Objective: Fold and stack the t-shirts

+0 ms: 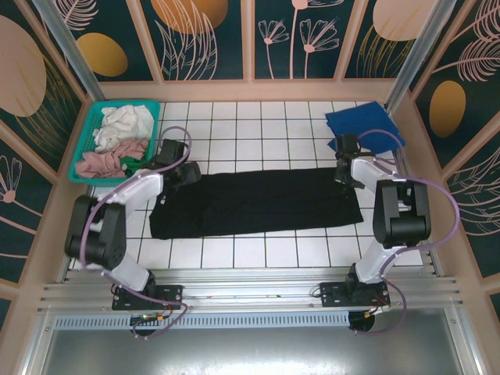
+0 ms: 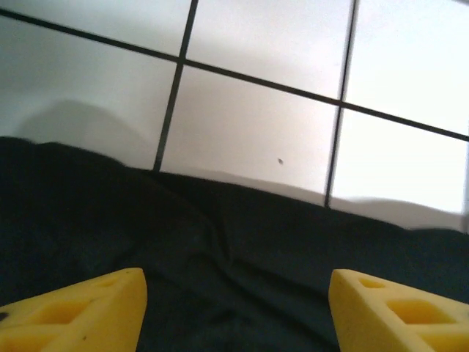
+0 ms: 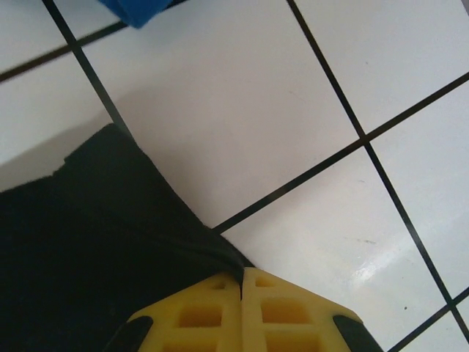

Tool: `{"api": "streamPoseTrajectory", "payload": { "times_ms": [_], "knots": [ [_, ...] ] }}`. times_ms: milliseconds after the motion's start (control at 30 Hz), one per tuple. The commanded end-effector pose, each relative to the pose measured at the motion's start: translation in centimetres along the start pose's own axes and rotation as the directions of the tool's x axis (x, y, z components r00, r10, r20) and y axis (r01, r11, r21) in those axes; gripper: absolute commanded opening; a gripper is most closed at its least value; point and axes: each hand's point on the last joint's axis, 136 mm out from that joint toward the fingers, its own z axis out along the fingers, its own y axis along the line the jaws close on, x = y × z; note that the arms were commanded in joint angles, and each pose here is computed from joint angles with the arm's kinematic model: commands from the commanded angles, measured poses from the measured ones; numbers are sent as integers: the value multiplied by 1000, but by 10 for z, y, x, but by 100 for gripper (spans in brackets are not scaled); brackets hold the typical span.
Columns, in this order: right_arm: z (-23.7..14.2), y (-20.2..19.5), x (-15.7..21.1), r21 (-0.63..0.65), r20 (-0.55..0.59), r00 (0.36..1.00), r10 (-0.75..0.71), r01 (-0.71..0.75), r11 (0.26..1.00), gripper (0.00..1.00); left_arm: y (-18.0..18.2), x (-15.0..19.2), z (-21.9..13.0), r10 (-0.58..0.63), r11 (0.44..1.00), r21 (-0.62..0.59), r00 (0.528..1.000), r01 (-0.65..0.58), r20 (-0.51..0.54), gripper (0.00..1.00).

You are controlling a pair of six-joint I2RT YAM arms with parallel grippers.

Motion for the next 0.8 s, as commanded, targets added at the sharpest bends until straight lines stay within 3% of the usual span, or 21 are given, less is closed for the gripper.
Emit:
{"api": "streamPoseTrajectory", "payload": {
  "times_ms": [0, 67, 200, 433, 600, 767],
  "knots": [
    [-11, 7, -9, -161, 12, 995, 94, -91, 983, 0, 20, 34, -24, -32, 999, -24, 999, 31, -40, 72],
    [-12, 6, -10, -206, 0, 992, 125, -122, 971, 0, 16, 54, -33, -35, 999, 9, 998, 35, -56, 73],
    [-11, 4, -11, -272, -22, 987, 161, -161, 949, 0, -27, 102, -42, 75, 992, 109, 992, -64, -102, 75],
    [-10, 8, -11, -361, -60, 980, 190, -199, 911, 0, -37, 142, -27, 147, 980, 163, 974, -118, -174, 69],
    [-13, 7, -17, -372, -58, 977, 206, -213, 903, 0, -29, 129, -25, 168, 984, 76, 974, -158, -152, 25],
    [-24, 8, -33, -387, -38, 976, 216, -214, 897, 0, -45, 70, -45, 224, 975, -6, 974, -224, -23, 6]
  ]
}}
